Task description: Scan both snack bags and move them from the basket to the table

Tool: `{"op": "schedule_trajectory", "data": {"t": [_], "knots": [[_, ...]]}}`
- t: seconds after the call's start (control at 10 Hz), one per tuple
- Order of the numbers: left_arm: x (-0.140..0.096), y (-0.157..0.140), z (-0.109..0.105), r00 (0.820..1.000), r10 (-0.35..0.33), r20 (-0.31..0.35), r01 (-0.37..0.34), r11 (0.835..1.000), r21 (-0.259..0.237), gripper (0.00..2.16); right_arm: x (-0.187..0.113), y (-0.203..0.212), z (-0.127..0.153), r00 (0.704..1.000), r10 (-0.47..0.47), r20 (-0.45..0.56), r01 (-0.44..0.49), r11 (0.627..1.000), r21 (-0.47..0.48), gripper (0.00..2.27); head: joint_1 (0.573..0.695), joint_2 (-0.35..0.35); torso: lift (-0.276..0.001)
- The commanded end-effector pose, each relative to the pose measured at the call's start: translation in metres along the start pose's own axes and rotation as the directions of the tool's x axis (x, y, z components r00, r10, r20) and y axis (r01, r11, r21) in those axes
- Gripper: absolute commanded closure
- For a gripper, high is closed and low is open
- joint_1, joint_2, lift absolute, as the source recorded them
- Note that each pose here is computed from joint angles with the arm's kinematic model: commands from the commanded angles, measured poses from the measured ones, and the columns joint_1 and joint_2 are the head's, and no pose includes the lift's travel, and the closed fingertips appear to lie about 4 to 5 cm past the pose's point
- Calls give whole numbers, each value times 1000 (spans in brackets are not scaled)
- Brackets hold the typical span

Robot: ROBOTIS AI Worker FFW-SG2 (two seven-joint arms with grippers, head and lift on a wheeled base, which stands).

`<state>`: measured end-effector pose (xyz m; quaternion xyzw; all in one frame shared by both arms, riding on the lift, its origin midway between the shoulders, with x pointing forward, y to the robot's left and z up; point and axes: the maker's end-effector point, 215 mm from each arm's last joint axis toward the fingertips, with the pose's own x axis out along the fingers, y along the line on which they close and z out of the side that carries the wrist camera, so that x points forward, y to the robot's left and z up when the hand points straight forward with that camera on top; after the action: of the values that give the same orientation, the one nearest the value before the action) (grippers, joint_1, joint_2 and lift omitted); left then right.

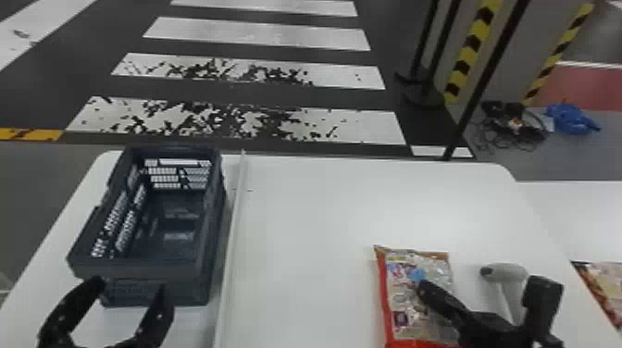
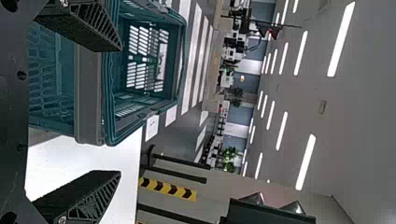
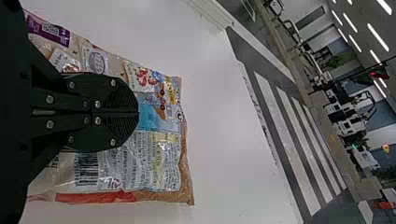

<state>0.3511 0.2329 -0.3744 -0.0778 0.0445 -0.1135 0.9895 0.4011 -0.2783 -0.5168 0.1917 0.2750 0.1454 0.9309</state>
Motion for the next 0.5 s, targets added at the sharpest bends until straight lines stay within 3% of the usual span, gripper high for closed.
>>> {"op": "schedule_trajectory", "data": {"t": [0.0, 0.4], "knots": [[1, 1, -1, 1000, 2, -1, -2, 1000, 0, 53, 3, 6, -4, 1000, 14, -10, -14, 1000, -4, 2246, 695, -71, -98], [2, 2, 0, 1000, 1, 2, -1, 1000, 2, 53, 2, 15, -3, 999, 32, -17, -33, 999, -24, 2246, 695, -41, -98]]}}
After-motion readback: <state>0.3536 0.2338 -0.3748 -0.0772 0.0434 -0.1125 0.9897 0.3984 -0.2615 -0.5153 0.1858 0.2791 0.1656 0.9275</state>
